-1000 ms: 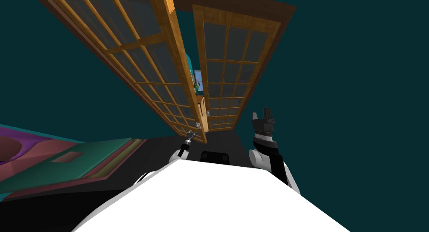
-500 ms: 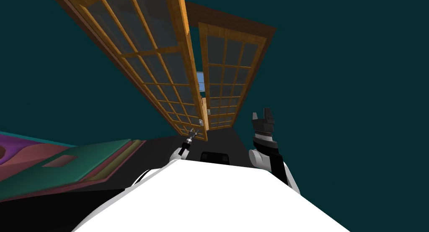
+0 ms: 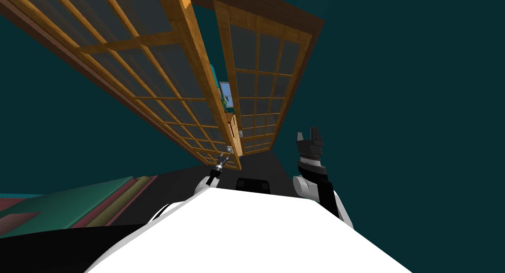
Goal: Pull the door open
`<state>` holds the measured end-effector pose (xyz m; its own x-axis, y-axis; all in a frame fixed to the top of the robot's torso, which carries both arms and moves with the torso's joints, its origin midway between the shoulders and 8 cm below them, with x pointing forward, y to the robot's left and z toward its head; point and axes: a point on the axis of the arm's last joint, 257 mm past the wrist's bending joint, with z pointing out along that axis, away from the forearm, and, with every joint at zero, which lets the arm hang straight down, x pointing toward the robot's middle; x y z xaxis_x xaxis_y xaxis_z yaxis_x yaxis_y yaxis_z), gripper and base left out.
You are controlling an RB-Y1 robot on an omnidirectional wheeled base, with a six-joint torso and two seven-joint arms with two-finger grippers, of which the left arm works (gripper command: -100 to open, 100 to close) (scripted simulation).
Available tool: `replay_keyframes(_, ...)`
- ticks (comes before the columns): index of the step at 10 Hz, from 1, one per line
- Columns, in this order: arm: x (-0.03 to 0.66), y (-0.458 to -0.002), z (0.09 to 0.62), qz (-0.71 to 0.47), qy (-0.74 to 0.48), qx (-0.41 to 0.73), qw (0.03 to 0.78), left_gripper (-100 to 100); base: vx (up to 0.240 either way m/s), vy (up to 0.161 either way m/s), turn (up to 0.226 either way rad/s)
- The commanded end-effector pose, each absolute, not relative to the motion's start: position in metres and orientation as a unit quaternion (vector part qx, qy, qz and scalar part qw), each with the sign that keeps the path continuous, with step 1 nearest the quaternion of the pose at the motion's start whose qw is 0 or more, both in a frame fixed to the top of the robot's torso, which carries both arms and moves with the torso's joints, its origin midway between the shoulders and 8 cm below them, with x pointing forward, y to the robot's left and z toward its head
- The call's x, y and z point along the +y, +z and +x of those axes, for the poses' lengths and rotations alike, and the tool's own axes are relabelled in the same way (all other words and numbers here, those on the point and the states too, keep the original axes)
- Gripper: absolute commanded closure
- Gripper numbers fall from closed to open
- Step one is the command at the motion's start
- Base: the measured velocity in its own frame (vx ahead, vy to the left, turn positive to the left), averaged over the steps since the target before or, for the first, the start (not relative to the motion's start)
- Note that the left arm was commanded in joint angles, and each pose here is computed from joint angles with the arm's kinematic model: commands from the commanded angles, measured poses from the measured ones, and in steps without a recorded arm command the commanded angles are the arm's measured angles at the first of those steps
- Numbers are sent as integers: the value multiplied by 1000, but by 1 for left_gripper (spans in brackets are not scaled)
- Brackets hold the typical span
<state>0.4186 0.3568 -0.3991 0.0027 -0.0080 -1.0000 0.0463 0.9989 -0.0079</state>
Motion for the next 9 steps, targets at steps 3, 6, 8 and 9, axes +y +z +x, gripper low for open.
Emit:
replay_keyframes(3,377,-400,408,1,-8,705,710,-100,194,-30,-139)
replay_keyframes(6,377,-400,408,1,-8,705,710,100,-26,6,3)
replay_keyframes(8,377,-400,408,1,-8,705,710,100,-11,2,2)
replay_keyframes(9,377,-400,408,1,-8,705,710,100,0,0,0)
